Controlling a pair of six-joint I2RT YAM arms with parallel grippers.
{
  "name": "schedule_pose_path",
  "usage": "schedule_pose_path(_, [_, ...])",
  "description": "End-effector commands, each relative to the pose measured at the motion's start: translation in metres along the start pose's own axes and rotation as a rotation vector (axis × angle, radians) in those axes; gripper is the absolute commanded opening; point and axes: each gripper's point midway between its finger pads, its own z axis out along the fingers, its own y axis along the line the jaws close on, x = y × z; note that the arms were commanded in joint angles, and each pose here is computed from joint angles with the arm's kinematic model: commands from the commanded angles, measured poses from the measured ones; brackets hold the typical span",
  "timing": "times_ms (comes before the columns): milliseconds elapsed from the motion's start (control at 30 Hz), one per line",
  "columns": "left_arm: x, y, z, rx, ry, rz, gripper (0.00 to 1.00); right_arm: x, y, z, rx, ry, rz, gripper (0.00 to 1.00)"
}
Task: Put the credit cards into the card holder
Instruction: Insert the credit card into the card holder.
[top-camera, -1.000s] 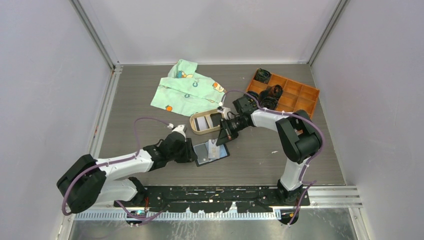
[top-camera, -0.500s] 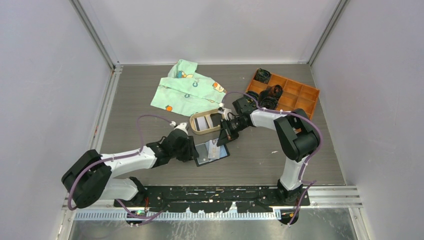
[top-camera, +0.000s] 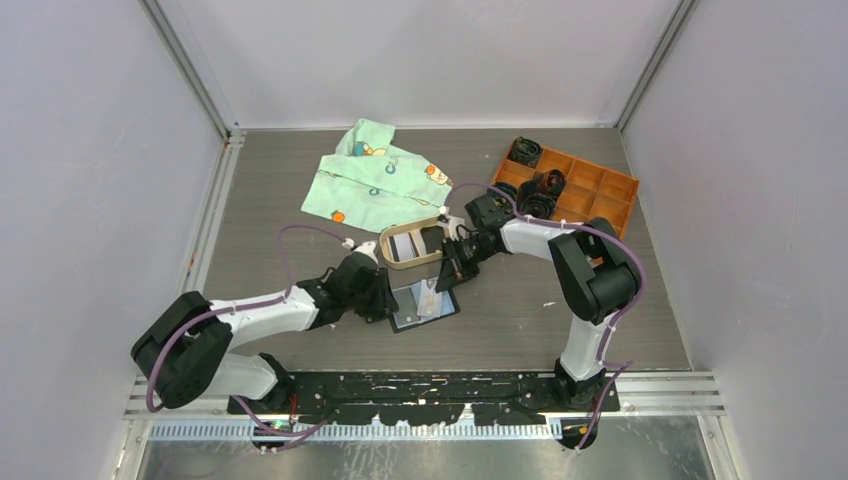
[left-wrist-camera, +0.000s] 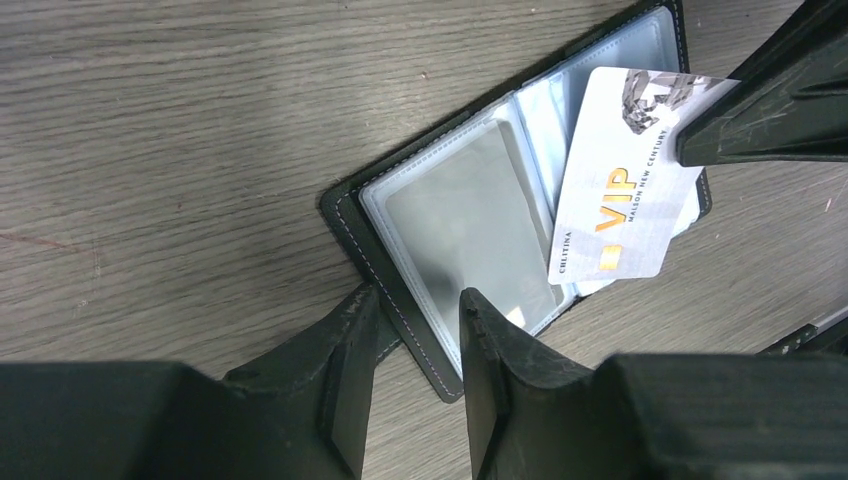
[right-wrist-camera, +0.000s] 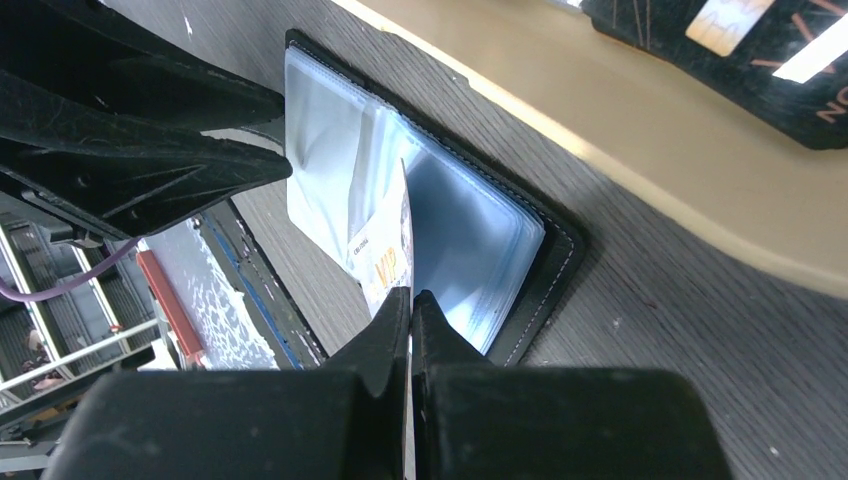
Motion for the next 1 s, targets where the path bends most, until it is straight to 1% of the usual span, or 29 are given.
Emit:
schedule_pose_path(0, [-0.007,-0.005,0.003,0.014,-0.011,0.021,0.36,-0.018,0.009,-0.008,0.019,-0.051,-0.081,0.01])
schedule_pose_path(333, [-0.008,-0.006,0.005,0.017,-0.01,0.021,0.35,-0.013,0.016,0.001,0.0,-0.022,-0.098,0.01])
schedule_pose_path(667, [-0.006,-0.011,0.006,0.036,0.014,0.03,0.34,-0.008,0.016,0.008,-0.019,0.004,-0.064,0.01])
schedule_pose_path(833, [-0.007,-0.013,0.008,0.038,0.021,0.042,0.34,-0.006,0.008,0.011,0.021,0.033,-0.009,0.01])
schedule_pose_path(967, [-0.008,-0.013,0.008,0.034,0.023,0.048,0.35,-0.005,0.003,0.01,0.056,0.031,0.016,0.01])
